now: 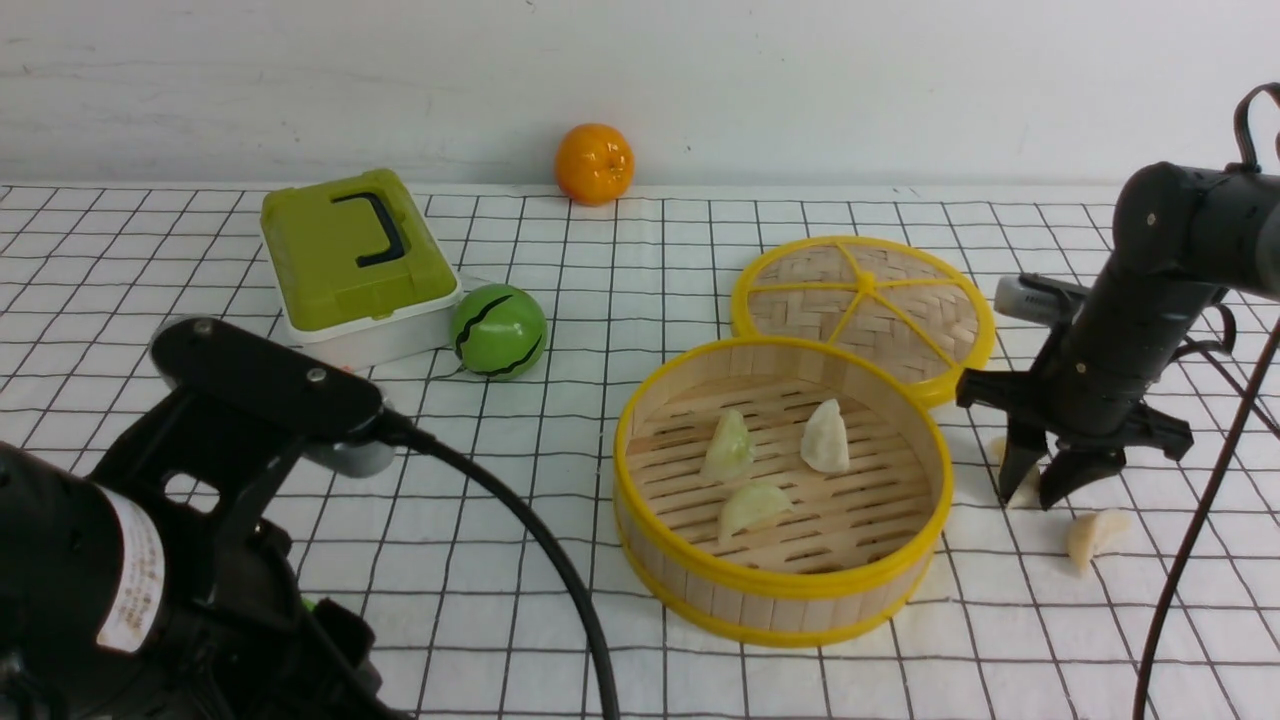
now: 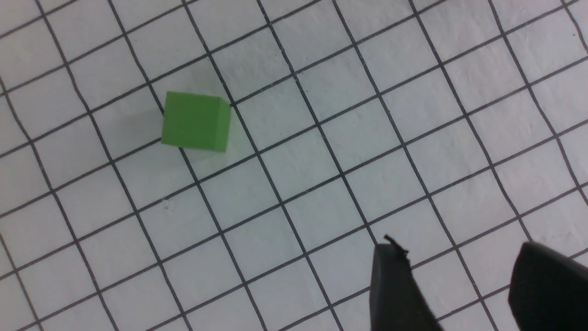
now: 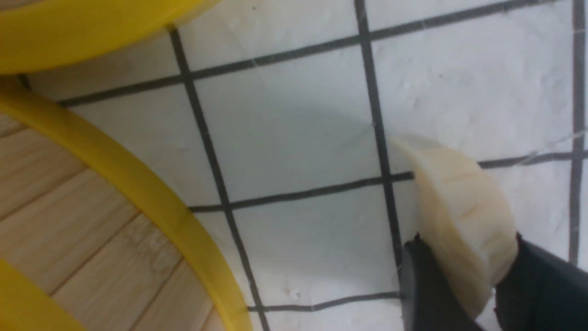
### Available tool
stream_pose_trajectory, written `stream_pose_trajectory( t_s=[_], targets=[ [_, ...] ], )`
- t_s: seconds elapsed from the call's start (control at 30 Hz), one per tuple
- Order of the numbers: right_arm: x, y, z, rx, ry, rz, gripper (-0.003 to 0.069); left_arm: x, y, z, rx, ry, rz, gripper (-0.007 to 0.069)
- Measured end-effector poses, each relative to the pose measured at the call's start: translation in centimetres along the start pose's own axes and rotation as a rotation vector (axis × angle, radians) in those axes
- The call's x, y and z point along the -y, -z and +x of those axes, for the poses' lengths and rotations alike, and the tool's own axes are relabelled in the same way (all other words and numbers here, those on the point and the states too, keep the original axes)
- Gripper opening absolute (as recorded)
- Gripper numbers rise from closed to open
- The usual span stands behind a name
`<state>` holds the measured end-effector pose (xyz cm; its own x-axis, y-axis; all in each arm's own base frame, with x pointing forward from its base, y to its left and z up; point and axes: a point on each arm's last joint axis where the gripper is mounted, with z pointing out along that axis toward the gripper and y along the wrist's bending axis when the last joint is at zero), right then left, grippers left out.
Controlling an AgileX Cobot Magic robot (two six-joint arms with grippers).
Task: Put the dumplings into the steamer on the table with the white tablecloth.
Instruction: 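Reach for and grasp a dumpling lying on the table beside the steamer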
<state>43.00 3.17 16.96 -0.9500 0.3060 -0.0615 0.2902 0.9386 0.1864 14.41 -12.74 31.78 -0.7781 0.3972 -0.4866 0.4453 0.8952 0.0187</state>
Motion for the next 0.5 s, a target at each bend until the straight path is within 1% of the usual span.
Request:
stream_pose_trajectory(
  t_s=[0.03,0.07,0.23,0.33,0.4,0.43,0.5],
  targets=[
    [0.0,0.0,0.0,-0.002,0.011,0.005,0.0165,0.0,0.0,0.0,0.0,0.0,0.0,0.0328],
    [0.1,0.1,0.0,-0.002,0.024,0.011,0.0162,0.0,0.0,0.0,-0.001,0.0,0.0,0.0323],
    [0.1,1.3,-0.5,0.006,0.12,0.053,0.0162,-0.1,0.0,0.1,-0.015,0.0,-0.007,0.0298],
    [-0.5,3.7,-0.6,0.044,0.209,0.049,0.0162,-0.1,0.0,0.2,-0.022,0.0,-0.01,0.0282],
    [-1.7,6.4,0.2,0.087,0.291,0.037,0.0162,-0.1,0.0,0.2,-0.024,0.0,-0.009,0.0269],
    [-2.8,8.3,1.2,0.111,0.357,0.027,0.0162,-0.1,0.0,0.2,-0.019,0.0,-0.008,0.0265],
    [-4.5,10.5,2.9,0.13,0.445,0.014,0.0162,0.0,0.0,0.1,-0.011,0.002,-0.002,0.0257]
  ],
)
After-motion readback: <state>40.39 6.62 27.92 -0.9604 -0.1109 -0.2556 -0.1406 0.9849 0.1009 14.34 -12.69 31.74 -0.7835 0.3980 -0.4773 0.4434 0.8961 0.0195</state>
